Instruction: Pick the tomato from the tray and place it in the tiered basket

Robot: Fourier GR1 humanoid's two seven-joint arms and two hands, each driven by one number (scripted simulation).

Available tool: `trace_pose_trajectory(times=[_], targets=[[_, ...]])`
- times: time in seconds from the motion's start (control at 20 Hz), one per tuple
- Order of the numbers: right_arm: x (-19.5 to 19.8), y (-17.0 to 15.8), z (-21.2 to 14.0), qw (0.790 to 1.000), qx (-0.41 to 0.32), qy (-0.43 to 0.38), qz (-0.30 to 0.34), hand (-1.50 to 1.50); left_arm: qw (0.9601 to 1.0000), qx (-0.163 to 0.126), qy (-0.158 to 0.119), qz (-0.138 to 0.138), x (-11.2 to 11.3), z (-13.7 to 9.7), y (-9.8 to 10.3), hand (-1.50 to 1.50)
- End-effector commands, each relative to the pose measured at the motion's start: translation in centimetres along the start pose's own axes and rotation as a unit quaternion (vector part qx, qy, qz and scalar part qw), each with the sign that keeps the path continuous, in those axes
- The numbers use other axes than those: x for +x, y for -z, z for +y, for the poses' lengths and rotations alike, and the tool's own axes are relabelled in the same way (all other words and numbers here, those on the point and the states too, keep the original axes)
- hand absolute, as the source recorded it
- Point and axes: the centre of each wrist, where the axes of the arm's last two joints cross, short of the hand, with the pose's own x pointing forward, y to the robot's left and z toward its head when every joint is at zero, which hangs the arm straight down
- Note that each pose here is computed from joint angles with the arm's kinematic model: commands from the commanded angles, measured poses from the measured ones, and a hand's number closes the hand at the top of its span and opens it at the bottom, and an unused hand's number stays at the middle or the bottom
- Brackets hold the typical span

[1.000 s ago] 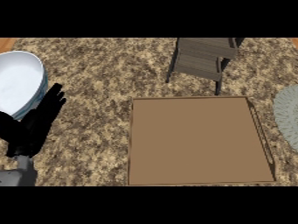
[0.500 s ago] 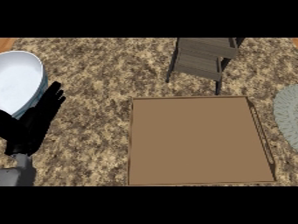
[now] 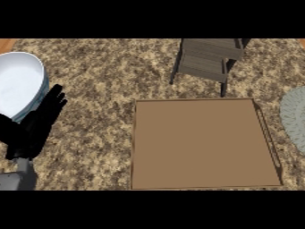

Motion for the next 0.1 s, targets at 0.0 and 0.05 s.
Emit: trace_pose_trajectory(times=[0.0, 0.05], targets=[[-0.5, -0.5, -5.0, 1.000, 0.000, -0.008, -0.010, -1.50, 1.0000, -0.006, 0.001, -0.002, 0.8, -0.5, 0.8, 0.00], [-1.1, -0.4, -4.3, 1.000, 0.003, -0.001, -0.008, -1.50, 1.0000, -0.002, 0.001, -0.004, 1.0, 0.5, 0.0, 0.00]])
